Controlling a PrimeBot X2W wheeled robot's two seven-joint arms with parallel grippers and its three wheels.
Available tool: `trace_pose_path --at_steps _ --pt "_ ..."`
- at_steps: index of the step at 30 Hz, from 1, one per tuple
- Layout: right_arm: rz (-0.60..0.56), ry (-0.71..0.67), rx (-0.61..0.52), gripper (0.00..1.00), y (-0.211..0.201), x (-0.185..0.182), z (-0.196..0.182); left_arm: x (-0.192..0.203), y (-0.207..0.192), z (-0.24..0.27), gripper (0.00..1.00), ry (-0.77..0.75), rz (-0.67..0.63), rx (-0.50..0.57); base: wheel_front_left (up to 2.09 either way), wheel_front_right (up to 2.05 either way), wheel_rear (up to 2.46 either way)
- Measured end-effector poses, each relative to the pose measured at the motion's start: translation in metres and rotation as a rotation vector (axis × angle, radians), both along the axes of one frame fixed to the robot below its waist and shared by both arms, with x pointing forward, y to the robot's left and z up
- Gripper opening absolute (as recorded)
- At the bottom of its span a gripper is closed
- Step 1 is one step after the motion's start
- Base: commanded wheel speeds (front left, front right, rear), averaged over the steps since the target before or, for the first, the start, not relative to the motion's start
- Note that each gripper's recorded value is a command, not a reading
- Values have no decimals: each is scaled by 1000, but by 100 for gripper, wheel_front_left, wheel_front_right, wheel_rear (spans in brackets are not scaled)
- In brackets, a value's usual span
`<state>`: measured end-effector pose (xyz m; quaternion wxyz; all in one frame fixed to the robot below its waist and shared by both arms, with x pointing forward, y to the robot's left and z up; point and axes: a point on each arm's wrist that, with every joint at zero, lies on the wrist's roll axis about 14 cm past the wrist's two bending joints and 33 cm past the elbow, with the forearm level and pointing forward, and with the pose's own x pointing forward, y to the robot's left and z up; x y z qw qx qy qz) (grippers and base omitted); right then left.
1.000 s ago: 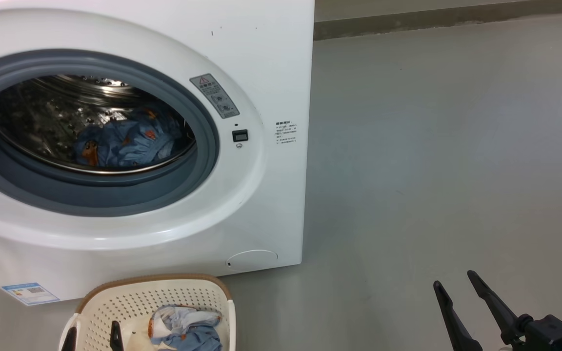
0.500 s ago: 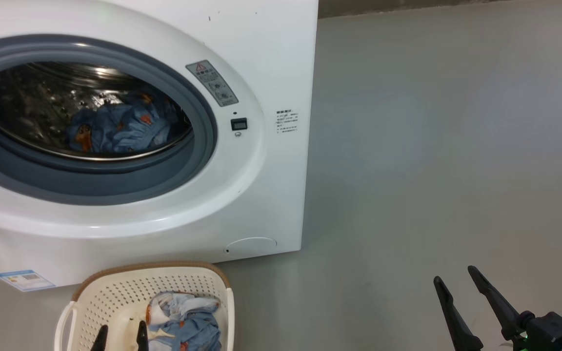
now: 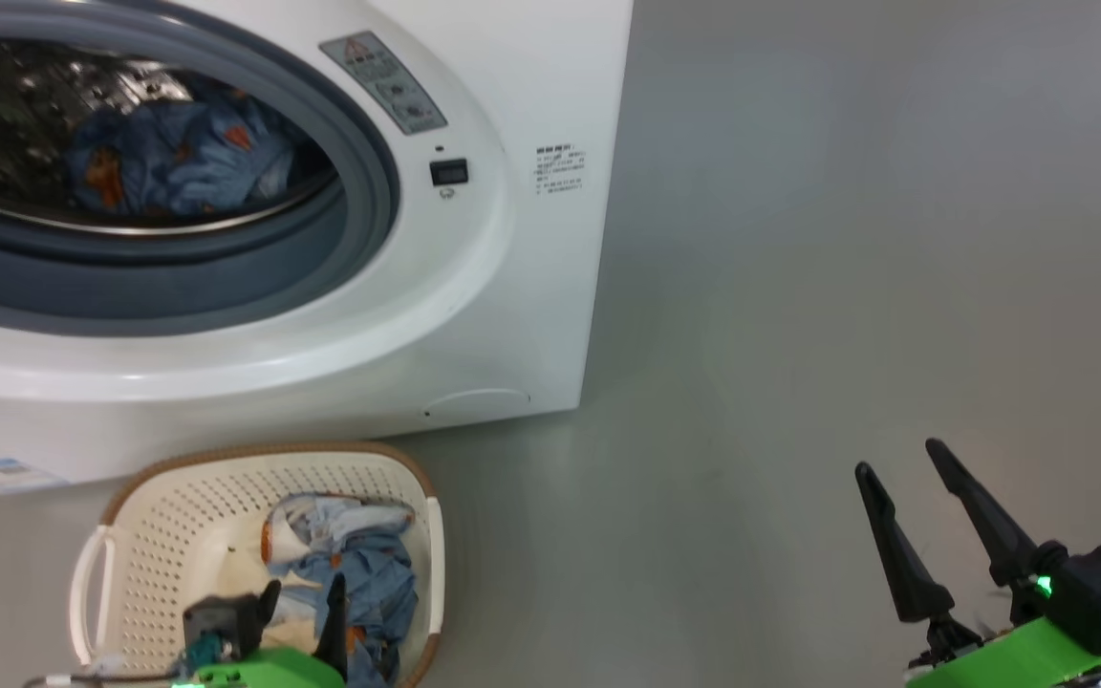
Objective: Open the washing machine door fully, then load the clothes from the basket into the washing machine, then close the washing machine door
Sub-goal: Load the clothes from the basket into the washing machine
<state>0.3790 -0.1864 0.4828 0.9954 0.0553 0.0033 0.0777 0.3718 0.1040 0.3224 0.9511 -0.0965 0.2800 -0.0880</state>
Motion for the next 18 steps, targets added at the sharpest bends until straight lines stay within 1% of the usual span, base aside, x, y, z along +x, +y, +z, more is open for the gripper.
trace_pose_path --at_steps 10,15,18 --pt "9 21 10 100 1 45 -20 34 -9 -60 100 196 -37 14 0 0 0" --pt "2 44 23 100 -1 67 -37 52 -5 -92 100 275 0 9 0 0 0" --pt "1 57 24 100 -1 79 -48 55 1 -114 100 329 19 15 0 0 0"
